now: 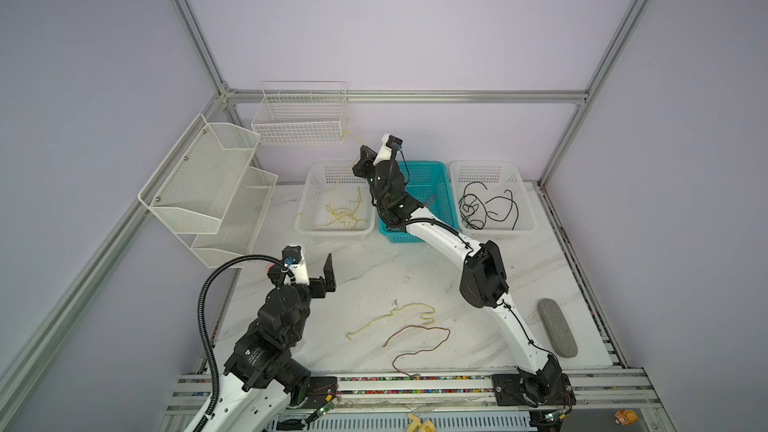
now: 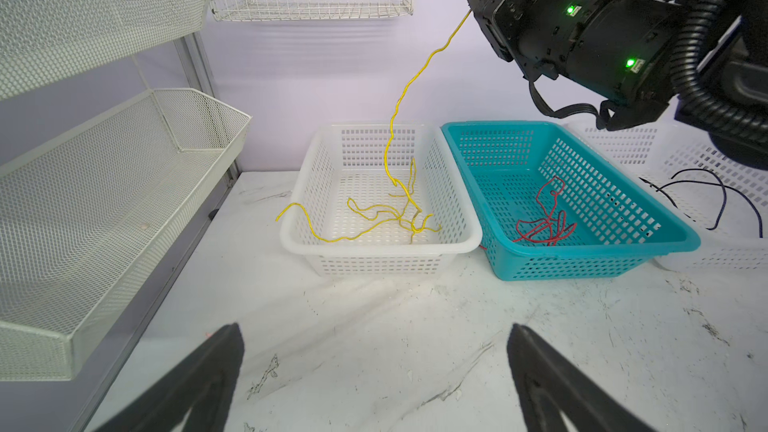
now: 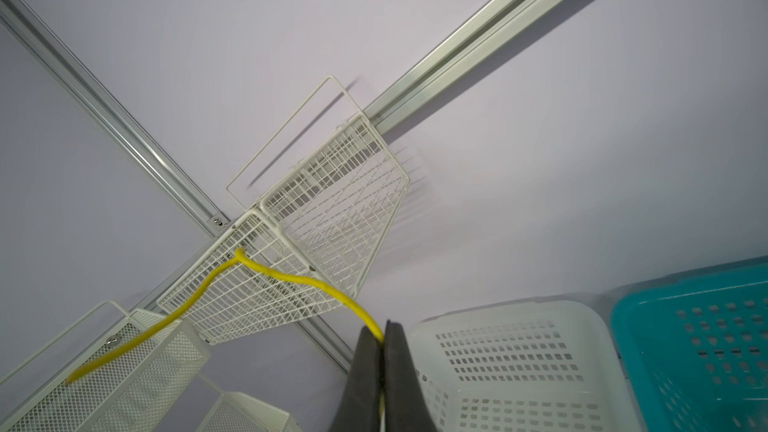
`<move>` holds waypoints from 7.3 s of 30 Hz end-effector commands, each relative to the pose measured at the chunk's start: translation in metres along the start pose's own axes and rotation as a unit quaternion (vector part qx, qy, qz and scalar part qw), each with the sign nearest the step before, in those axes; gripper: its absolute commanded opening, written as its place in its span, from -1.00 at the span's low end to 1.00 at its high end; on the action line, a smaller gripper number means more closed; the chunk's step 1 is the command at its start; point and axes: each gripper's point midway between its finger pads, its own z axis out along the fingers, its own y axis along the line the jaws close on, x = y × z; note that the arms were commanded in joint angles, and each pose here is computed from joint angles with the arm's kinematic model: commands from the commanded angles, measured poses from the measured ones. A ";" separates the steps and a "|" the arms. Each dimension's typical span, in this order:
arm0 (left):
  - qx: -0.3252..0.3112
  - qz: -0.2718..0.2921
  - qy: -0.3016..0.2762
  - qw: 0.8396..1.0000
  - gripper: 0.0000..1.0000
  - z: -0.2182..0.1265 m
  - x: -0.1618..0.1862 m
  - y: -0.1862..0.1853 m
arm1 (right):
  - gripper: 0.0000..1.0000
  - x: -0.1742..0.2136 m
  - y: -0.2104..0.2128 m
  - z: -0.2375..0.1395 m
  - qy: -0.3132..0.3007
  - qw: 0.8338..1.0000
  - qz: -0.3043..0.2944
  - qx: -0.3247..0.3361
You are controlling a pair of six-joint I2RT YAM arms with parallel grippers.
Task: Untangle the cables
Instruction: 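Open the right gripper over the white basket to drop the yellow wire, then move the open right gripper back down toward the table, then lower the right gripper onto the red wire on the table and grasp it, then lift the red wire with the right gripper and release it into the teal basket, then withdraw the right gripper while the left gripper rises over the white basket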
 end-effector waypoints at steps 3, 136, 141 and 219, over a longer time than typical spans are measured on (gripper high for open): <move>0.009 -0.007 -0.008 1.000 0.99 0.002 0.003 -0.004 | -1.00 -0.013 -0.011 0.011 -0.039 0.999 0.003 -0.006; 0.097 0.041 0.067 0.992 0.99 0.015 0.038 -0.045 | -1.00 0.024 -0.149 -0.458 0.433 0.881 -0.054 0.183; 0.094 0.041 0.064 0.993 0.99 0.015 0.037 -0.043 | -1.00 -0.023 -0.117 -0.421 0.355 0.918 -0.081 0.158; 0.055 0.062 0.031 0.996 0.57 0.419 -0.040 -0.130 | 0.04 -0.129 -0.119 -0.373 0.172 0.982 -0.066 0.038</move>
